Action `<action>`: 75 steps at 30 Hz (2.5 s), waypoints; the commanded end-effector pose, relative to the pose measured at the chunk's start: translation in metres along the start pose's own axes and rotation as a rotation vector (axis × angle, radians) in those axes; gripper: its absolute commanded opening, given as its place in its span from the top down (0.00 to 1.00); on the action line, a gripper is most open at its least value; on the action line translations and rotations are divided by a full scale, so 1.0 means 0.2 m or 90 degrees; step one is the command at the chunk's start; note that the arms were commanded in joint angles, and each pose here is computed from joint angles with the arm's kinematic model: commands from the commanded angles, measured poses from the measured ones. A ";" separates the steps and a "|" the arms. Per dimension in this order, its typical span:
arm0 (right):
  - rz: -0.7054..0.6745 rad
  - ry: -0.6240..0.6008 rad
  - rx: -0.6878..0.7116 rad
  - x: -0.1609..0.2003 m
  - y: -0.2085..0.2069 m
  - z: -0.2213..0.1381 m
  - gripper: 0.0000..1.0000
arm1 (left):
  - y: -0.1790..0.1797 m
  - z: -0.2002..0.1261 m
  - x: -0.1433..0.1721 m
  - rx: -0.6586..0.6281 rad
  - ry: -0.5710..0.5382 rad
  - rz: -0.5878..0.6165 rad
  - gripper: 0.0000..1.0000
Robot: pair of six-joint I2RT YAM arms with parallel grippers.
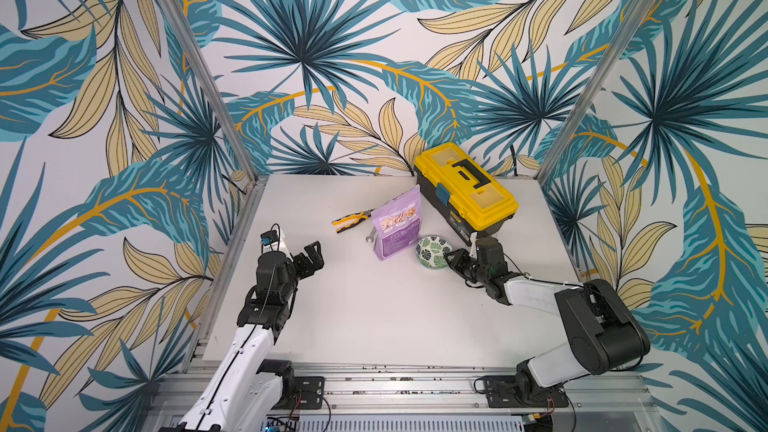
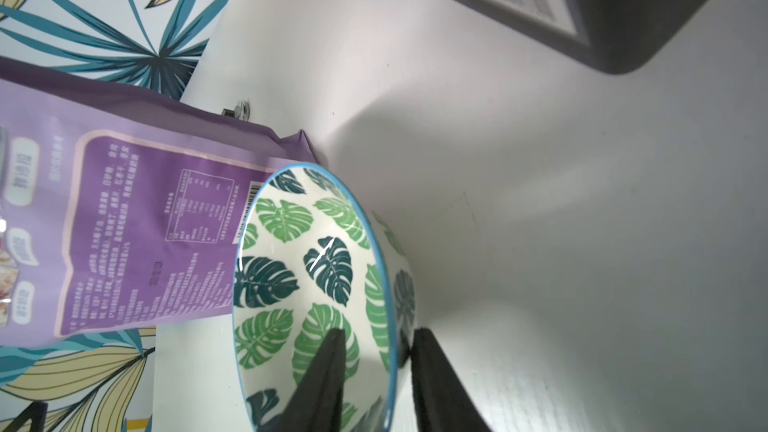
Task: Pour the oats into the breakfast bowl
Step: Pick up the bowl from the center of the board, then place the bowl at the center of the board, then move the oats bag to the center of the board.
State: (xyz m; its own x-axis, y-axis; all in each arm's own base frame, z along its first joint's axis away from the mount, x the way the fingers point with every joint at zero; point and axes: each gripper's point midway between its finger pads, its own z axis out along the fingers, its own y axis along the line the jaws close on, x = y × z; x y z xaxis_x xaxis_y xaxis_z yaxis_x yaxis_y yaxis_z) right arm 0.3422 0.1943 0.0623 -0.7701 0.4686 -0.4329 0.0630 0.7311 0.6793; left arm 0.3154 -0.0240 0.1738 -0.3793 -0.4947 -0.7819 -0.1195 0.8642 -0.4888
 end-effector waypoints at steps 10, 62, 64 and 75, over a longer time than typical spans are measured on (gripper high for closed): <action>-0.055 0.021 0.050 0.09 -0.01 0.01 0.94 | -0.03 -0.03 -0.07 -0.002 -0.015 0.012 0.00; -0.384 0.119 -0.061 0.46 0.81 -0.10 0.49 | -0.64 -0.12 -0.12 0.279 0.086 0.262 0.00; -0.368 0.093 -0.063 0.36 0.80 -0.16 0.47 | -0.72 -0.06 -0.09 0.306 0.114 0.284 0.01; -0.303 -0.004 -0.045 -0.05 0.57 -0.42 0.38 | -1.08 0.32 0.00 0.385 0.168 0.368 0.12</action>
State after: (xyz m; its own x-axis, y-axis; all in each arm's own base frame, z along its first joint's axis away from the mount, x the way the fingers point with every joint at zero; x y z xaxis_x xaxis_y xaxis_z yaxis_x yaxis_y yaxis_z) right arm 0.3135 0.2427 0.2068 -0.6777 0.1361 -0.7227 -0.3355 0.8173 0.4685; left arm 0.3880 -0.1997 0.2364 -0.5190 0.0782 -0.8512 0.5680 0.7757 -0.2751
